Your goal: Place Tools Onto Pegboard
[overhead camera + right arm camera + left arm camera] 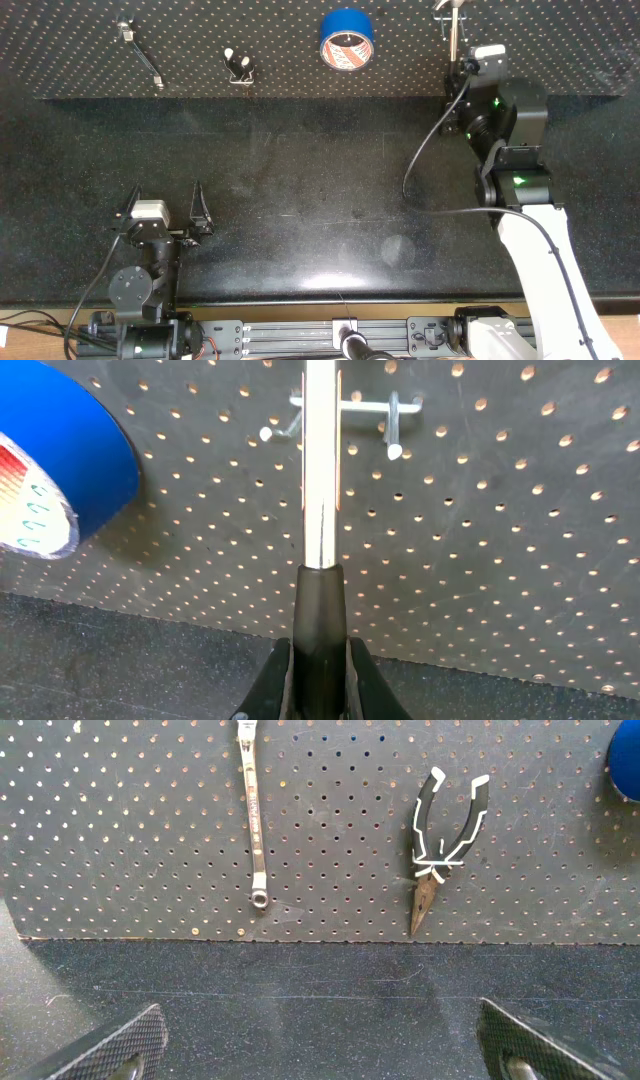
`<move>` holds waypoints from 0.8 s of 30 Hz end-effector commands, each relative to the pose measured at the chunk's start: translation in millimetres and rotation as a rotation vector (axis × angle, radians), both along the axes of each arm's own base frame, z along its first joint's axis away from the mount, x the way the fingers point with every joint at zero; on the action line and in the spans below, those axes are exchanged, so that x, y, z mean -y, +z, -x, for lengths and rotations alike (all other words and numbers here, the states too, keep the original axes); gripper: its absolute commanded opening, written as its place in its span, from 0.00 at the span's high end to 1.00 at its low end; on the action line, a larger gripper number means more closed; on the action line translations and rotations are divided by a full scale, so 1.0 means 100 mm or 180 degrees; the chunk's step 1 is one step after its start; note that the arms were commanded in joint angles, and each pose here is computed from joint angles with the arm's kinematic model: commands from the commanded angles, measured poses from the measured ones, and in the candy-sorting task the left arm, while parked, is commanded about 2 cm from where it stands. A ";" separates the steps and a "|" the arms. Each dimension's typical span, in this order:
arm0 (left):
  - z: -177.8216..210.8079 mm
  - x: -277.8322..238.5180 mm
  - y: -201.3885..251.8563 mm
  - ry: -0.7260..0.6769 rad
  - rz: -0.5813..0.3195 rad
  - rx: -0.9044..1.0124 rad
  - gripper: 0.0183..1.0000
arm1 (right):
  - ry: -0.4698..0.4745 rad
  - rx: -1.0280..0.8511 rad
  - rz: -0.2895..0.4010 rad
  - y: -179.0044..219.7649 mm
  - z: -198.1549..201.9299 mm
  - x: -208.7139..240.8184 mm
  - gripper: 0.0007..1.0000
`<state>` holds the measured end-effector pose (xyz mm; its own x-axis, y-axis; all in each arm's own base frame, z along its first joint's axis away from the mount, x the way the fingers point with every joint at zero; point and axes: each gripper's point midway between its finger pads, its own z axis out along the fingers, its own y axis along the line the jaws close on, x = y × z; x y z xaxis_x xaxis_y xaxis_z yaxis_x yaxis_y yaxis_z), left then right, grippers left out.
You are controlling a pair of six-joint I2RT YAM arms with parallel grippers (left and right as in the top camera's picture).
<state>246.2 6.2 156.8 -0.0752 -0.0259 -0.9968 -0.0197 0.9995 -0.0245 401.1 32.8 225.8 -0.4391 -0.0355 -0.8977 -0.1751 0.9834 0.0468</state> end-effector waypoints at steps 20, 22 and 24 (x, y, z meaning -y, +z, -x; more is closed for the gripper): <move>0.00 0.02 -0.01 -0.0040 -0.0040 -0.0008 0.00 | -0.0031 0.0477 0.0277 0.67 0.48 0.06 0.05; 0.00 0.02 -0.01 -0.0040 -0.0039 -0.0008 0.00 | -0.0296 0.0209 0.0416 0.54 0.88 0.23 0.05; 0.00 0.02 -0.01 -0.0040 -0.0039 -0.0008 0.00 | -0.0571 0.0412 0.0162 0.52 1.07 0.32 0.05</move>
